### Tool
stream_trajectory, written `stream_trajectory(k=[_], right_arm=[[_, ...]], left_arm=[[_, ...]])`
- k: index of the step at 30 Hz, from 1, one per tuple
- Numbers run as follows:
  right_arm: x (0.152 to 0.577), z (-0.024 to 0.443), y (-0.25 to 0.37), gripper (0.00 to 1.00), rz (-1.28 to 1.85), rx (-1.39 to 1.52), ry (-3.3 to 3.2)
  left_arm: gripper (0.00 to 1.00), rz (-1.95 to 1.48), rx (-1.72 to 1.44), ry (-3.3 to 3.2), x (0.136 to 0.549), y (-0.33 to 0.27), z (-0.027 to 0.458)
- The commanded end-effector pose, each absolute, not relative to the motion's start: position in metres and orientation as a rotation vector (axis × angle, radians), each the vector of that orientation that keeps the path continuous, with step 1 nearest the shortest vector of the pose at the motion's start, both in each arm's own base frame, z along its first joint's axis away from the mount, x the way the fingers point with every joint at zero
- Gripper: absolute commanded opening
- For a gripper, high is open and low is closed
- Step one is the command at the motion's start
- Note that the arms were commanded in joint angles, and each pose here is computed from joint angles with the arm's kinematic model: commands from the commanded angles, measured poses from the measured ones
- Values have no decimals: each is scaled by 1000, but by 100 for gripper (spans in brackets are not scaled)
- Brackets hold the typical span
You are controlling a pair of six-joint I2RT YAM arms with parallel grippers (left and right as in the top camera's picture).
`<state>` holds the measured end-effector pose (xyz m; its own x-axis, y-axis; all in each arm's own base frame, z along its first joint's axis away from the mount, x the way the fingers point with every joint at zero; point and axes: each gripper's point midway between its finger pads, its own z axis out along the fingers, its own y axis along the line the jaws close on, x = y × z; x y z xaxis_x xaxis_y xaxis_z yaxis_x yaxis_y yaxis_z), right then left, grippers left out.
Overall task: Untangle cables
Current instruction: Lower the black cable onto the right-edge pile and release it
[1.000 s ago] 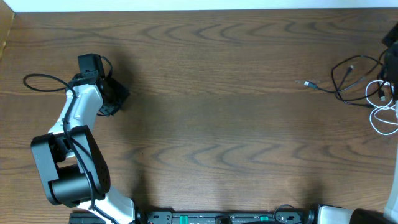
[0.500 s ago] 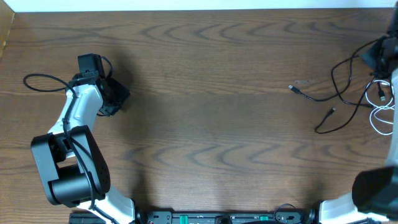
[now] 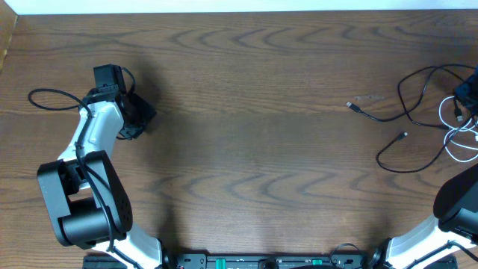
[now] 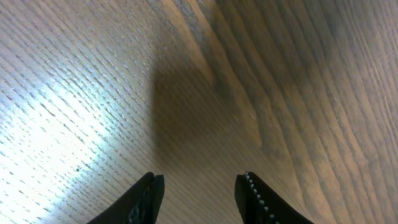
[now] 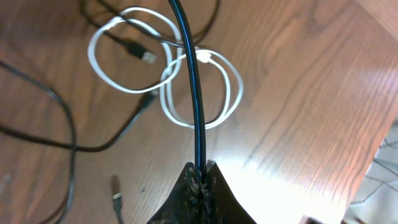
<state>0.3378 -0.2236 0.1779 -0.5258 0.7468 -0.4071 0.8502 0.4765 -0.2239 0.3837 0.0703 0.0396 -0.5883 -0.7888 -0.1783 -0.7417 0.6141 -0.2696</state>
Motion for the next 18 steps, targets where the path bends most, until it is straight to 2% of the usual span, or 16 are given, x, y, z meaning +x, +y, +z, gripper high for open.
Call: stream_trajectory(k=[1,3,5,8,11,12,14,18], right_arm=[[323,173,-244,2,-640,1457,2442],[316,173,-254,5,-646,1498,2426],[311,172,-260,26,-643,1523,2415],[311,170,-259,39,-593,1543,2419],[312,168,-258,76,-561,1549,2424],[313,168,-257,84,-556,1548,2424],[315,167,-254,86,-519,1548,2430],[330,159,-232,67,-309,1496,2501]], left_arm=[[43,-234,-1259,2575,380,69,35],[43,-234,-1259,2575,380,69,35],[43,-234,-1259,2575,380,69,35],[43,-234,-1259,2575,380,69,35],[43,-234,-1259,2575,380,69,35],[43,-234,-1259,2575,380,69,35],[43,-234,-1259,2575,380,69,35],[43,-234,-1259,2575,380,69,35]])
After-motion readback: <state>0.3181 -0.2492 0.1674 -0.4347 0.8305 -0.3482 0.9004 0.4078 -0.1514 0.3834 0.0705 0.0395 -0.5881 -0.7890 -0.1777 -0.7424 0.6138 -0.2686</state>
